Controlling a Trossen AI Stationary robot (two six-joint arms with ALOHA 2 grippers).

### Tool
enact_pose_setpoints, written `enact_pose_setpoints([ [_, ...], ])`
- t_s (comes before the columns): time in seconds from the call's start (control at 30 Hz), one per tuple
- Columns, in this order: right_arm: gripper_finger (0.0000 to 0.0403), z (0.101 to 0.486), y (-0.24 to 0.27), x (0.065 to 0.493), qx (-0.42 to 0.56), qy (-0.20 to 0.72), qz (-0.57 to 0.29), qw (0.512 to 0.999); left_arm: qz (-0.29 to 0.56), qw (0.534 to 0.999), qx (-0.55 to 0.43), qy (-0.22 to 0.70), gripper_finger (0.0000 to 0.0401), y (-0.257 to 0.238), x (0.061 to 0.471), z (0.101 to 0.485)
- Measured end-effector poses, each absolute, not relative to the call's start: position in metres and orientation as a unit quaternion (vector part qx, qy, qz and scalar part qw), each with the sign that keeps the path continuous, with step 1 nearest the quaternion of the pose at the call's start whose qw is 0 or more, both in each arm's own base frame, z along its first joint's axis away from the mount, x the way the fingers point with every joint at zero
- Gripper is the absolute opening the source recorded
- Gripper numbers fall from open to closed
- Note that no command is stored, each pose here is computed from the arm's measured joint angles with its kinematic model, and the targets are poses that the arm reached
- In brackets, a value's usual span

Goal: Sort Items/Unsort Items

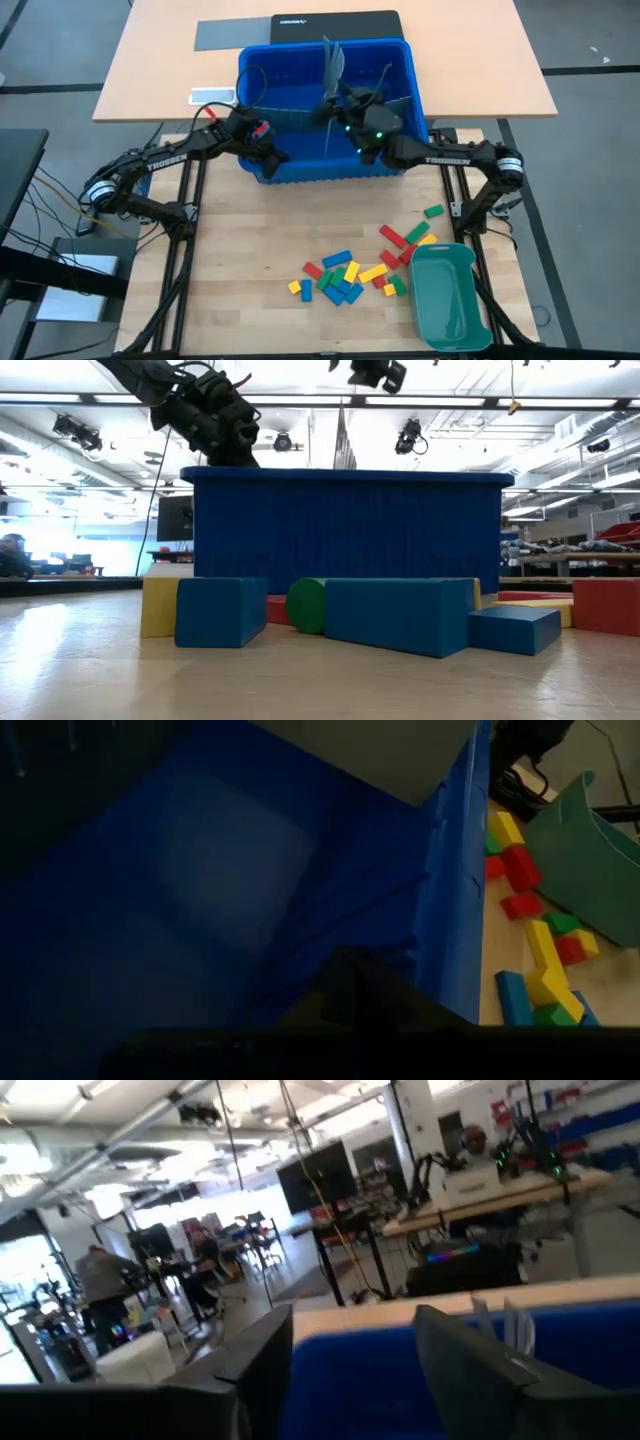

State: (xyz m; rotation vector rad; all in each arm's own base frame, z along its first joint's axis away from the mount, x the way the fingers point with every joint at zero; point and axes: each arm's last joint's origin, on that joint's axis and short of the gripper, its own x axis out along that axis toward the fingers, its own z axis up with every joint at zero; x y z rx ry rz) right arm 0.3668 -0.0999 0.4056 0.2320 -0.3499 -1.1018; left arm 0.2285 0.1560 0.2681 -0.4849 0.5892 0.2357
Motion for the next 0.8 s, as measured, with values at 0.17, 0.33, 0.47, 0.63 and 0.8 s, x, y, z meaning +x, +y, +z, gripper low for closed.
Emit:
enact_pose_setpoints([
  [0.17,0.0124,0.417,-0.119,0.353,0.116,-0.183,-0.495,0.842,0.115,0.922,-0.240,0.282,0.0000,0.157,0.228,0.269],
  [0.33,0.0019,0.422,-0.156,0.348,0.100,-0.160,-0.465,0.865,0.119,0.920,-0.243,0.282,0.0000,0.159,0.227,0.268],
  [0.47,0.0014,0.419,-0.192,0.341,0.106,-0.136,-0.451,0.876,0.120,0.921,-0.244,0.280,0.0000,0.159,0.227,0.269],
  [0.63,0.0003,0.401,-0.219,0.328,0.119,-0.069,-0.451,0.882,0.135,0.920,-0.256,0.262,0.0000,0.164,0.226,0.272],
  [0.8,0.0002,0.381,-0.233,0.336,0.133,-0.044,-0.418,0.898,0.165,0.932,-0.234,0.220,0.0000,0.174,0.227,0.288],
])
